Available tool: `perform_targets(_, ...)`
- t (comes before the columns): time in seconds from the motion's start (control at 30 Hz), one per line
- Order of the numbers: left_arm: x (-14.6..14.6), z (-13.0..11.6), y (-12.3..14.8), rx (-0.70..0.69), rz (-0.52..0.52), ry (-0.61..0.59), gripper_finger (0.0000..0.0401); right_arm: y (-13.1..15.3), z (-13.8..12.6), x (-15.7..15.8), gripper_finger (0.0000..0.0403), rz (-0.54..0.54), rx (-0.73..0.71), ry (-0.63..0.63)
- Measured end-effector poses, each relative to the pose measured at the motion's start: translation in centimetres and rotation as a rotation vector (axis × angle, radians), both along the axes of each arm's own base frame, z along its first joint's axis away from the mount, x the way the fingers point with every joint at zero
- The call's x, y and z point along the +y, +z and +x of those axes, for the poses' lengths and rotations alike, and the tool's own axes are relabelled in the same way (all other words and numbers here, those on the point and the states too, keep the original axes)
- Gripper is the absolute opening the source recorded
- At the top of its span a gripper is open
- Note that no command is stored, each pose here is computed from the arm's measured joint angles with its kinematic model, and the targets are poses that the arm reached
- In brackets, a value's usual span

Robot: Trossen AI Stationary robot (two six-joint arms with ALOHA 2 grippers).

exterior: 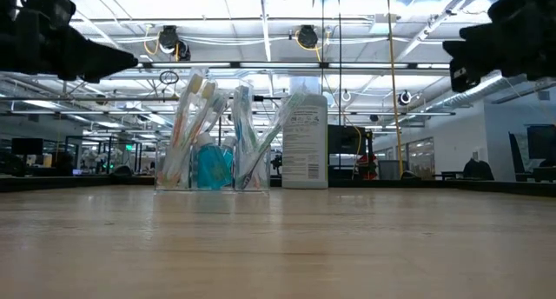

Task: Pick & Place toothbrushing station
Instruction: Return to Home Position

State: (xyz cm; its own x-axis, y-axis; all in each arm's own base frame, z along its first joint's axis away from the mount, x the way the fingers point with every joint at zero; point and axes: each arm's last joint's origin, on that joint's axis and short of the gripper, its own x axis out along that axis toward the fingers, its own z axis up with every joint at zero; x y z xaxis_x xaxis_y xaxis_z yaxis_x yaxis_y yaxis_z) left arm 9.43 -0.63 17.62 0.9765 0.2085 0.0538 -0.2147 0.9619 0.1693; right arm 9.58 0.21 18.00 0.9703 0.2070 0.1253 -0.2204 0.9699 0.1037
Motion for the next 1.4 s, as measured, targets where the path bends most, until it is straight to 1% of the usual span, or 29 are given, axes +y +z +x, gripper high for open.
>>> perform_targets(0.07, -0.02, 0.08, -0.16, -0.008, 0.026, 0.001, 0.0127, -0.01, 0.02, 0.0, 0.0114, -0.013, -0.001, -0.003)
perform_targets(0.13, -0.02, 0.1, -0.16, -0.001, 0.055, 0.003, 0.0127, 0.28, -0.05, 0.0, 0.0114, -0.02, -0.035, -0.003)
perform_targets(0.2, -0.02, 0.11, -0.14, 0.0, 0.071, 0.004, 0.0127, 0.0, 0.01, 0.0, 0.0114, -0.02, -0.005, -0.003)
perform_targets(0.33, -0.02, 0.11, -0.09, -0.009, 0.063, 0.004, 0.0127, 0.11, -0.01, 0.0, 0.0114, -0.027, -0.018, -0.004)
perform_targets(0.43, -0.02, 0.11, -0.08, -0.021, 0.006, 0.0, 0.0127, -0.01, 0.01, 0.0, 0.0114, -0.026, -0.006, -0.004)
perform_targets(0.5, -0.02, 0.11, -0.07, -0.025, -0.008, -0.001, 0.0127, -0.01, 0.01, 0.0, 0.0114, -0.019, -0.005, -0.003)
perform_targets(0.7, -0.02, 0.11, -0.08, -0.017, 0.028, 0.001, 0.0127, -0.01, 0.01, 0.0, 0.0114, -0.022, -0.005, -0.003)
perform_targets(1.4, -0.02, 0.1, -0.06, -0.018, 0.025, 0.001, 0.0127, -0.02, 0.02, 0.0, 0.0114, -0.023, -0.005, -0.004)
